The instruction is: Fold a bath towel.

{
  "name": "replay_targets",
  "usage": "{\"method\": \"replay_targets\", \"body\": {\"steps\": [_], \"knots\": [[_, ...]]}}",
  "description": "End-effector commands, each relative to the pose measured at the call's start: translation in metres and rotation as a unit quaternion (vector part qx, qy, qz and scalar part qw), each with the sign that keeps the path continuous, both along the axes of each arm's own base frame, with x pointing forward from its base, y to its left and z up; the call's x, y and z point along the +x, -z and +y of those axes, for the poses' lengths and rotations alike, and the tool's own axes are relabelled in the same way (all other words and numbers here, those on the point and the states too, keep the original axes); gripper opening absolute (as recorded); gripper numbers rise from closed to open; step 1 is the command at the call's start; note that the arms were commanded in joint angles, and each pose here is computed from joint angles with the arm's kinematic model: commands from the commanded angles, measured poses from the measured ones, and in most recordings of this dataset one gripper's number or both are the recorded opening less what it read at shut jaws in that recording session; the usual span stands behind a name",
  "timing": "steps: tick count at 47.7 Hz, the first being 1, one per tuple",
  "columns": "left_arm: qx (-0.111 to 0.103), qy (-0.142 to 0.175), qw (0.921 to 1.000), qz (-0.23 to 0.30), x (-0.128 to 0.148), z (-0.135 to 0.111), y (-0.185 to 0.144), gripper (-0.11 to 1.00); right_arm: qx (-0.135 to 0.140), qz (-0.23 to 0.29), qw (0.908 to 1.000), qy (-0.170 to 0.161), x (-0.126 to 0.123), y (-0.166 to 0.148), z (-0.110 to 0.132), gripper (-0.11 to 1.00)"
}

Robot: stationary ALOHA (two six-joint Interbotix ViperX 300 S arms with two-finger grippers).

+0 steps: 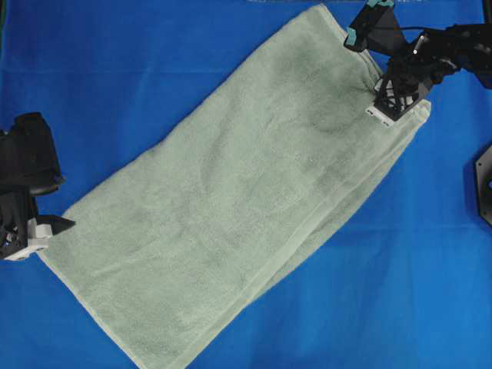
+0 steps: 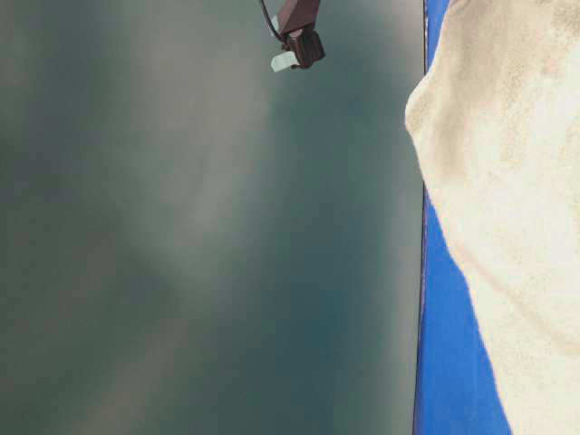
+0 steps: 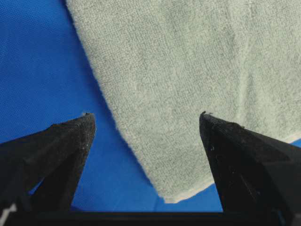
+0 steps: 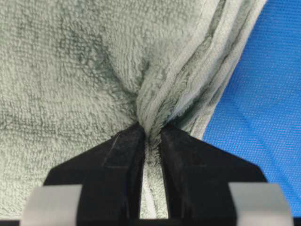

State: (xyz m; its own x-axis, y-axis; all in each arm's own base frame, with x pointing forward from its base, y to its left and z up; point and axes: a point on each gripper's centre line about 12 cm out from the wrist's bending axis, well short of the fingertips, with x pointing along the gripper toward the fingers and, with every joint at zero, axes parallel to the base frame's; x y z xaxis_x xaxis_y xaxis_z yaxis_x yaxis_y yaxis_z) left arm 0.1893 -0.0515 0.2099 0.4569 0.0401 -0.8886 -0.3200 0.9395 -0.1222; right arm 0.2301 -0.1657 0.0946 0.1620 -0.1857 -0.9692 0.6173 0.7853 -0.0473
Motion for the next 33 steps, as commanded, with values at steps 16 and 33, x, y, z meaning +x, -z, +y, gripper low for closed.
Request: {"method": "replay_targets", "body": {"steps": [16,33], "knots": [[-0.007,0.0,0.9998,-0.017,0.006,-0.002,-0.01,0.86,-0.009,-0.031,0.9994,0.013,0.01,-0.027,0.008,0.14],[-0.006,0.005,0.9998,-0.017,0.011,-0.005,-0.008,0.86,-0.013,-0.113,0.9929,-0.033,0.082,-0.097,0.094,0.14]]}}
